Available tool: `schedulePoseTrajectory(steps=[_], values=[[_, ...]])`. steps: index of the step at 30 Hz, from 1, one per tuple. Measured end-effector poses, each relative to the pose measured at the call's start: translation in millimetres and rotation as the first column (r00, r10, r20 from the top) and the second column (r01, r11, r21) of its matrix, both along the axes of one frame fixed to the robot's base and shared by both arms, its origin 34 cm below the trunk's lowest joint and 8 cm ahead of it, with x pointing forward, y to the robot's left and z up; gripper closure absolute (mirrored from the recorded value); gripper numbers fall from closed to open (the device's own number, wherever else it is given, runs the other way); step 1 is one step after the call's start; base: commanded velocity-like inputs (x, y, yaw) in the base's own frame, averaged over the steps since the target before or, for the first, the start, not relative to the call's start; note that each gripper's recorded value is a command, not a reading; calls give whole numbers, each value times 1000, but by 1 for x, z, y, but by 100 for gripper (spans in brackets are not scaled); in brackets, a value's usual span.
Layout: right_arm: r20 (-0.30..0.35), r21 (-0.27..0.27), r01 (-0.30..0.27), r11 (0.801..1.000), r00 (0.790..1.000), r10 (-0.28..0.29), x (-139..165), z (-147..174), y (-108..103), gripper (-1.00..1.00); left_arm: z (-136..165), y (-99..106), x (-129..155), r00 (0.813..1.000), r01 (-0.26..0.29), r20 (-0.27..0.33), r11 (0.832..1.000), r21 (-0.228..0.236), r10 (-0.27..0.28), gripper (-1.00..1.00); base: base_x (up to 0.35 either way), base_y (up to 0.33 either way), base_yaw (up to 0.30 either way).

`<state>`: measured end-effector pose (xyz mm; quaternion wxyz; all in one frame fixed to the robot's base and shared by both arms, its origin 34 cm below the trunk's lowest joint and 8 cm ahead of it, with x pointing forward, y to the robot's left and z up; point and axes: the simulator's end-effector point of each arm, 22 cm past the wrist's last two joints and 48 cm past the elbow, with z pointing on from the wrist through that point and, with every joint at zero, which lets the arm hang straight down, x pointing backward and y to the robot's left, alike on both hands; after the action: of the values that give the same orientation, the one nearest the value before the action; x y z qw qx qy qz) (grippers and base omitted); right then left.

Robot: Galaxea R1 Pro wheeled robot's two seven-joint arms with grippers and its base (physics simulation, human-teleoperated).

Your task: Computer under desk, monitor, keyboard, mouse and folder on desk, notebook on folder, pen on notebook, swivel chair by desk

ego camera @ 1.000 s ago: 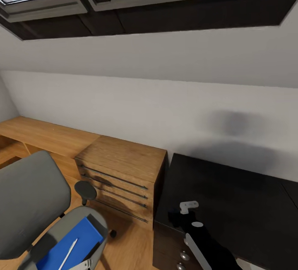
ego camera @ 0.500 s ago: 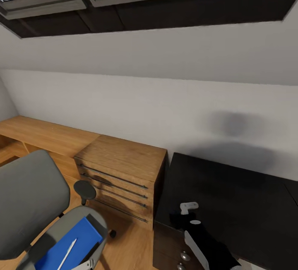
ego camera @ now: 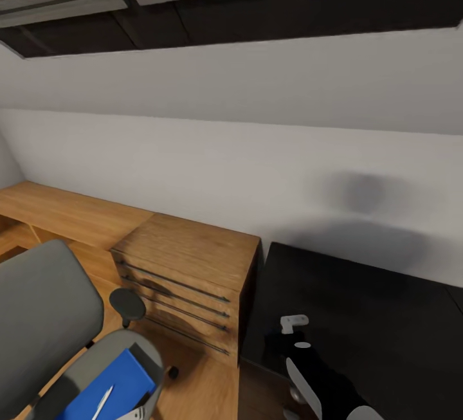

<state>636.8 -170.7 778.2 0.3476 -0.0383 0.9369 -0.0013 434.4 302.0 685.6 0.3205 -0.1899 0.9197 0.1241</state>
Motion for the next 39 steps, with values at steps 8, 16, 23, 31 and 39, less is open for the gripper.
schedulePoseTrajectory(steps=[8,16,23,31,39], values=[[-3,8,-3,1000,1000,3,-1,0,6,100,1,-1,2,1000,1,4,1000,-4,-1,-100,10,0,0],[-17,7,-3,1000,1000,3,-3,-13,8,100,-7,-2,4,1000,0,5,1000,-4,0,-100,0,0,0],[-17,8,-3,1000,1000,3,-1,-20,8,100,-14,-2,6,1000,0,5,1000,-4,0,-100,0,0,0],[-16,8,-3,1000,1000,3,1,-29,8,100,-23,-1,8,1000,0,5,1000,-3,0,-100,0,0,0],[-15,8,-4,1000,1000,4,3,-38,8,100,-33,-1,9,1000,-1,3,1000,-2,1,-100,0,0,0]])
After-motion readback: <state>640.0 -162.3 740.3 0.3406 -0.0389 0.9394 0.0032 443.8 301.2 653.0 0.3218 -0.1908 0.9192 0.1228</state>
